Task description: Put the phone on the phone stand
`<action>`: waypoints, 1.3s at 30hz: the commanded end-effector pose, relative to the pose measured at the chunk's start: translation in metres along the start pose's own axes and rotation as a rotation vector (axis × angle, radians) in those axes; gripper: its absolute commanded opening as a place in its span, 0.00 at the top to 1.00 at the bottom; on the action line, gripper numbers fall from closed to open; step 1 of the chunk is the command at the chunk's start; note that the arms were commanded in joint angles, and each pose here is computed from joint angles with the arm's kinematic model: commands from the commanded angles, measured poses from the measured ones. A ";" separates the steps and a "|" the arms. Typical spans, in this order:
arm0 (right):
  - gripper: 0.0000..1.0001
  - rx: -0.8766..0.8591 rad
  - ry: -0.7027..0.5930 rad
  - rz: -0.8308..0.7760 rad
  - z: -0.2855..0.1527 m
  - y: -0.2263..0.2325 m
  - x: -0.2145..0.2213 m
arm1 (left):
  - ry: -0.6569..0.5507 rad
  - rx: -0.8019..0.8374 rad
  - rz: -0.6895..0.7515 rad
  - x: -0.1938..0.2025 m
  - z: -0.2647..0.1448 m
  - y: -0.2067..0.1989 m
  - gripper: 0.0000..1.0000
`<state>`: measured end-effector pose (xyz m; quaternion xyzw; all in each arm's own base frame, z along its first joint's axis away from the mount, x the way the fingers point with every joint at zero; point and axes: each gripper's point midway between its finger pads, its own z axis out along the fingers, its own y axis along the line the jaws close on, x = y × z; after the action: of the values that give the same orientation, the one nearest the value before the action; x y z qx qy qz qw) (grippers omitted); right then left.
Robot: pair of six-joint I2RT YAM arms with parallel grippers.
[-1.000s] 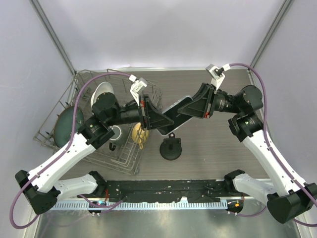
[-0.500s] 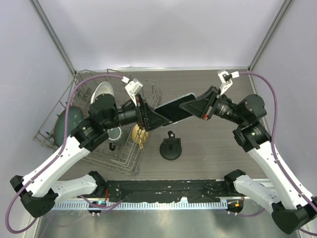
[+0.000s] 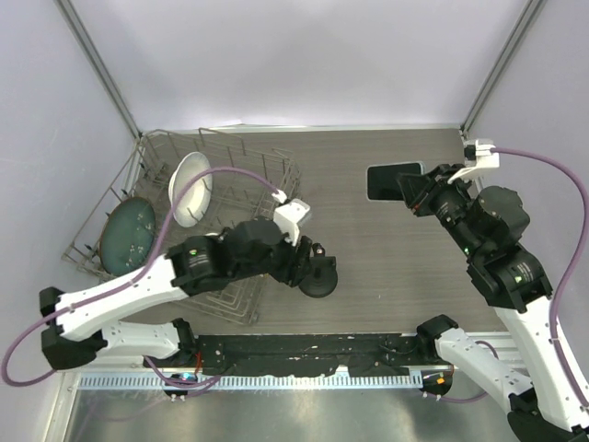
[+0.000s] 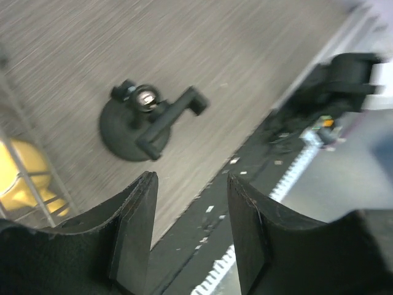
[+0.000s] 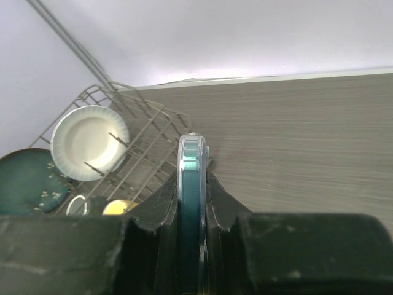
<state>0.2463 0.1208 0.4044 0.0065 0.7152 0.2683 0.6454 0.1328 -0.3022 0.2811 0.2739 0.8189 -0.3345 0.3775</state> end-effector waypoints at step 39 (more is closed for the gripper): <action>0.99 -0.074 0.133 -0.188 -0.007 0.010 0.006 | 0.053 -0.137 0.299 0.033 0.084 0.009 1.00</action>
<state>0.2410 0.1167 0.3668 -0.0568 0.7751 0.2063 0.5945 0.1647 -0.3325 0.1957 0.3190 0.8467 -0.1550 0.3967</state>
